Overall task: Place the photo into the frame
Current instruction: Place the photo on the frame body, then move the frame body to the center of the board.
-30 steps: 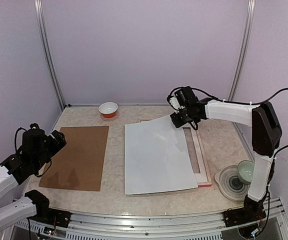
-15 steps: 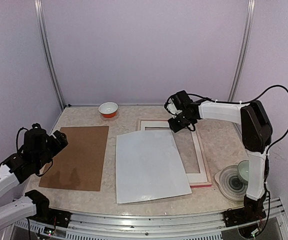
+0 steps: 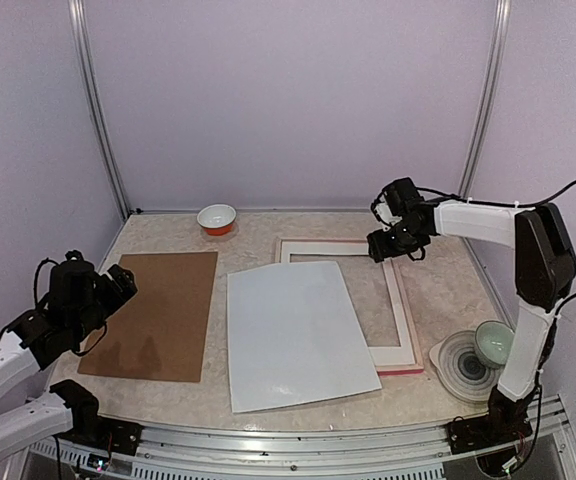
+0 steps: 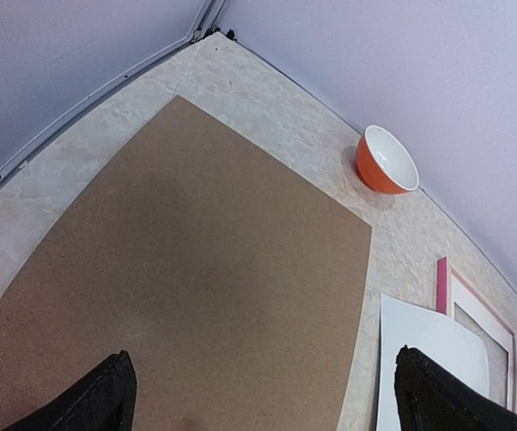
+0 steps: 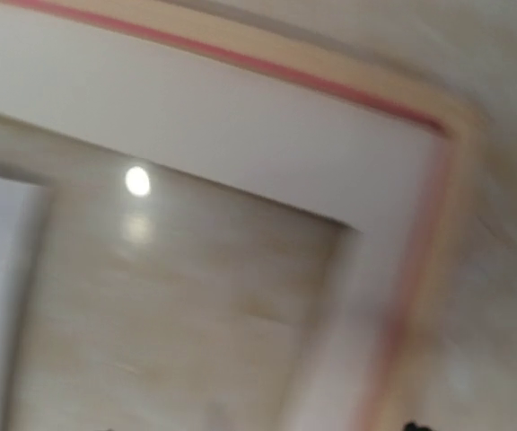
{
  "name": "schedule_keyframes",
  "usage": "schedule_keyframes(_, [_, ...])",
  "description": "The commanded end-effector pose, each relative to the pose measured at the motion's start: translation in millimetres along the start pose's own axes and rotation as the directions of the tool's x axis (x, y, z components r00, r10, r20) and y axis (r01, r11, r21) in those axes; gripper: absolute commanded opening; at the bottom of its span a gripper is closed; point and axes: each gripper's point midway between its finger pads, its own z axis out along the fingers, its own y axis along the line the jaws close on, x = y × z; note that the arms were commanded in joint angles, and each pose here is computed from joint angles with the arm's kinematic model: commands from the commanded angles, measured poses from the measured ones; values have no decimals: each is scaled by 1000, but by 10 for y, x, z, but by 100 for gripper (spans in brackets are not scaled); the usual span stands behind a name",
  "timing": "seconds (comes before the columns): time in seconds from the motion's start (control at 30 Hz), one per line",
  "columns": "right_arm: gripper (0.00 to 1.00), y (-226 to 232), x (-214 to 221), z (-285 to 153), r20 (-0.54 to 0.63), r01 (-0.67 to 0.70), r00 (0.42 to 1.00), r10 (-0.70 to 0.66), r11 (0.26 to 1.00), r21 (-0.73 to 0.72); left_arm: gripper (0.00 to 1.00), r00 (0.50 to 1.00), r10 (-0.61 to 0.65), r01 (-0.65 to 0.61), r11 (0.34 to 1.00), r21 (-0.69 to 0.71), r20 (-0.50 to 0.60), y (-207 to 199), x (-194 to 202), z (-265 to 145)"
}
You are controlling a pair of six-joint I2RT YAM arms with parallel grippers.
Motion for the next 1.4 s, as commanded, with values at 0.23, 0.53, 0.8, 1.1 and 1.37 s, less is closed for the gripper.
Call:
schedule_keyframes(0.23, [68, -341, 397, 156, -44, -342, 939, 341, 917, -206, 99, 1000, -9, 10, 999, 41, -21, -62, 85, 57])
schedule_keyframes(0.53, [68, -71, 464, 304, -103, -378, 925, 366, 856, -353, 99, 996, 43, -34, 993, 116, -80, -246, 293, 68])
schedule_keyframes(0.8, [68, 116, 464, 295, -122, -381, 923, 365, 821, -426, 99, 979, 127, -99, 981, 167, -161, -437, 663, 84])
schedule_keyframes(1.1, [72, -152, 372, 91, -28, -384, 918, 395, 873, -300, 99, 964, 164, -115, 967, 227, -211, -608, 905, 76])
schedule_keyframes(1.37, [73, -366, 567, 159, -38, -437, 896, 442, 866, -243, 99, 943, 218, -130, 937, 325, -250, -838, 1120, 47])
